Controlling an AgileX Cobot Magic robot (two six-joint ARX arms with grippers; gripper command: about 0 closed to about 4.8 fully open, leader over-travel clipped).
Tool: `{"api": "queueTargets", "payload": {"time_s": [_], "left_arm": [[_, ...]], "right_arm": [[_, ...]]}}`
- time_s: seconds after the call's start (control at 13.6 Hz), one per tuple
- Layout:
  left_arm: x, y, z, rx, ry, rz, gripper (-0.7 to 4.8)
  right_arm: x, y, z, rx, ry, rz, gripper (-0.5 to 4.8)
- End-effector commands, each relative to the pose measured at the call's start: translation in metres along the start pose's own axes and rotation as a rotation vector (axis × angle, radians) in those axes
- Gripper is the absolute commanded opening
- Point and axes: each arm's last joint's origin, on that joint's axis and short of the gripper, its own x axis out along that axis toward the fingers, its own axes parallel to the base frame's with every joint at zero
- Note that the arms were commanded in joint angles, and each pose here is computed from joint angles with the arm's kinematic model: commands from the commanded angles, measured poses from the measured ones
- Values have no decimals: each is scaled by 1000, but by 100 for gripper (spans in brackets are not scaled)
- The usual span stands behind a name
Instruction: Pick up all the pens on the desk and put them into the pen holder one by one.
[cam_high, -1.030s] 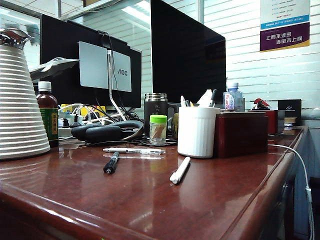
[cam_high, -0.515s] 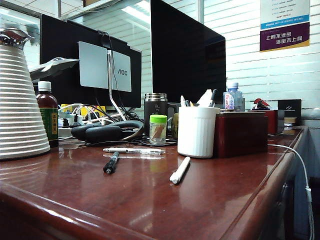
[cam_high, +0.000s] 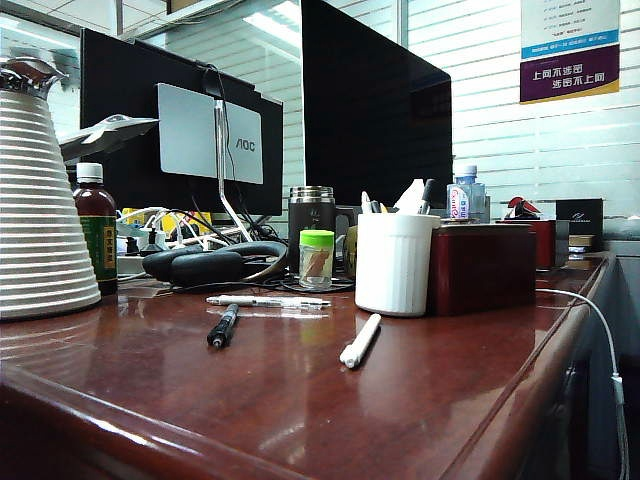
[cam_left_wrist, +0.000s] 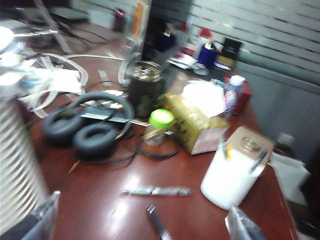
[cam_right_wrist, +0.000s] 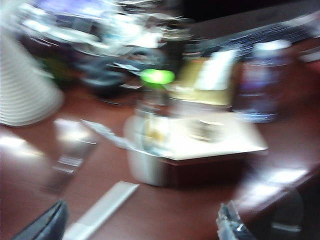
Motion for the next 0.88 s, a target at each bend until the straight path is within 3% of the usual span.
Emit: {"api": "queueTargets", "payload": {"time_s": [0.07, 0.22, 0.37, 0.59, 0.88], "left_arm": [[46, 7, 7, -39, 165, -43, 479], [86, 4, -2, -60, 306, -113, 479], [104, -14, -19, -18, 397, -118, 479], [114, -41, -43, 60, 535, -92, 479], [107, -46, -57, 81, 683, -60, 479]], "right_arm": [[37, -10, 4, 138, 108, 59, 388], [75, -13, -5, 234, 247, 94, 388], [105, -4, -15, 268, 341, 145, 388], [151, 22, -32, 284, 428, 185, 388], [195, 45, -68, 308, 584, 159, 388]]}}
